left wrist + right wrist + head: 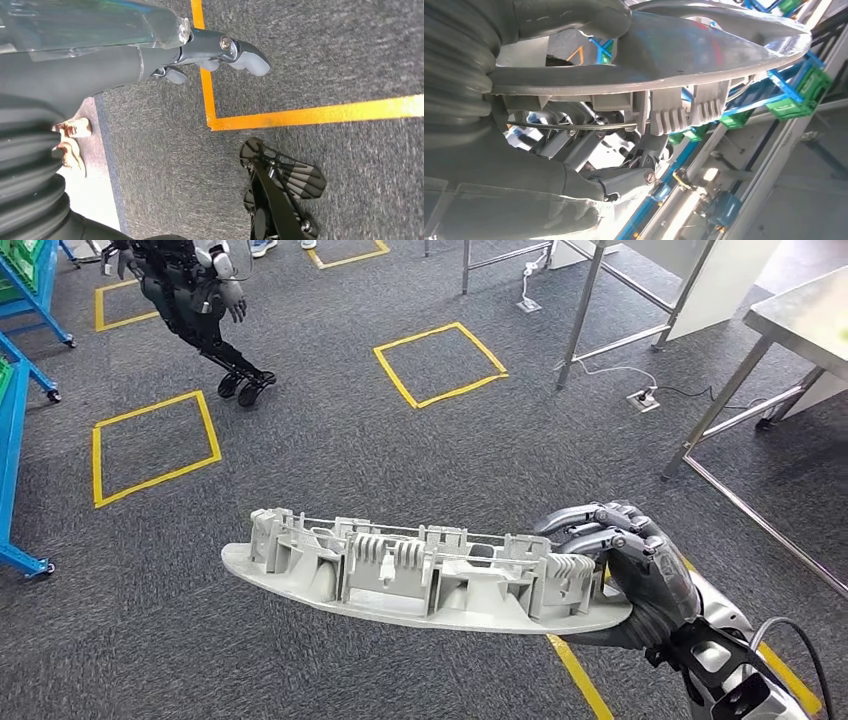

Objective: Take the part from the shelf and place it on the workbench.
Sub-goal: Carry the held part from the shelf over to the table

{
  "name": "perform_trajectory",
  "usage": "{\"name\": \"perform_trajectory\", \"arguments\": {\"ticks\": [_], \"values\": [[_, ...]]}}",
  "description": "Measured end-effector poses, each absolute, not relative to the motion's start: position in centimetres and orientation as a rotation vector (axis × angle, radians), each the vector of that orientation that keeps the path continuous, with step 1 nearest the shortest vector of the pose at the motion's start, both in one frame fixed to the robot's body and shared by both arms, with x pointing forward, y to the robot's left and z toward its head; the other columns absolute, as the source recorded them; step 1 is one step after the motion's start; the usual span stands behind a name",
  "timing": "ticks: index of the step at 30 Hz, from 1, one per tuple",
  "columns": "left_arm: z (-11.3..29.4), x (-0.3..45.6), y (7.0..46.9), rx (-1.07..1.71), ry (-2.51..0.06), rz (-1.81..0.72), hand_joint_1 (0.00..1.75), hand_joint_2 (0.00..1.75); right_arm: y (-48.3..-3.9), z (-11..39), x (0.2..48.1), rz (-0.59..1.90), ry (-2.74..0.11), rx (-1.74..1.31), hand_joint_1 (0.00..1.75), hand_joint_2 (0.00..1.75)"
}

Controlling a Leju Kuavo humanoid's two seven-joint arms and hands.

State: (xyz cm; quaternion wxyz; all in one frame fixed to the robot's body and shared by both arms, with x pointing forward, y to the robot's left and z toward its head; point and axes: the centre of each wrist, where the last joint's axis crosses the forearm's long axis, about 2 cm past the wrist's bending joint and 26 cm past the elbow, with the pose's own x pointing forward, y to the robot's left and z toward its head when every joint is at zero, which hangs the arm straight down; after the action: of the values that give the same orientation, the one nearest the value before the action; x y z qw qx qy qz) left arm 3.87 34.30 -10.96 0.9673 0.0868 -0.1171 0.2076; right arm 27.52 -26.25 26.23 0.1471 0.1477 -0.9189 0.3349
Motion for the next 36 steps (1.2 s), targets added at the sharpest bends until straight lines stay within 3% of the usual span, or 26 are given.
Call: {"name": "perform_trajectory", "arguments": {"ticks": [36], "values": [[-11.0, 4.1, 33.3, 0.135, -0.245, 0.417, 0.00, 1.75, -25.1, 28.0, 28.3, 0.993, -2.672, 0.426, 1.75, 1.75]]}}
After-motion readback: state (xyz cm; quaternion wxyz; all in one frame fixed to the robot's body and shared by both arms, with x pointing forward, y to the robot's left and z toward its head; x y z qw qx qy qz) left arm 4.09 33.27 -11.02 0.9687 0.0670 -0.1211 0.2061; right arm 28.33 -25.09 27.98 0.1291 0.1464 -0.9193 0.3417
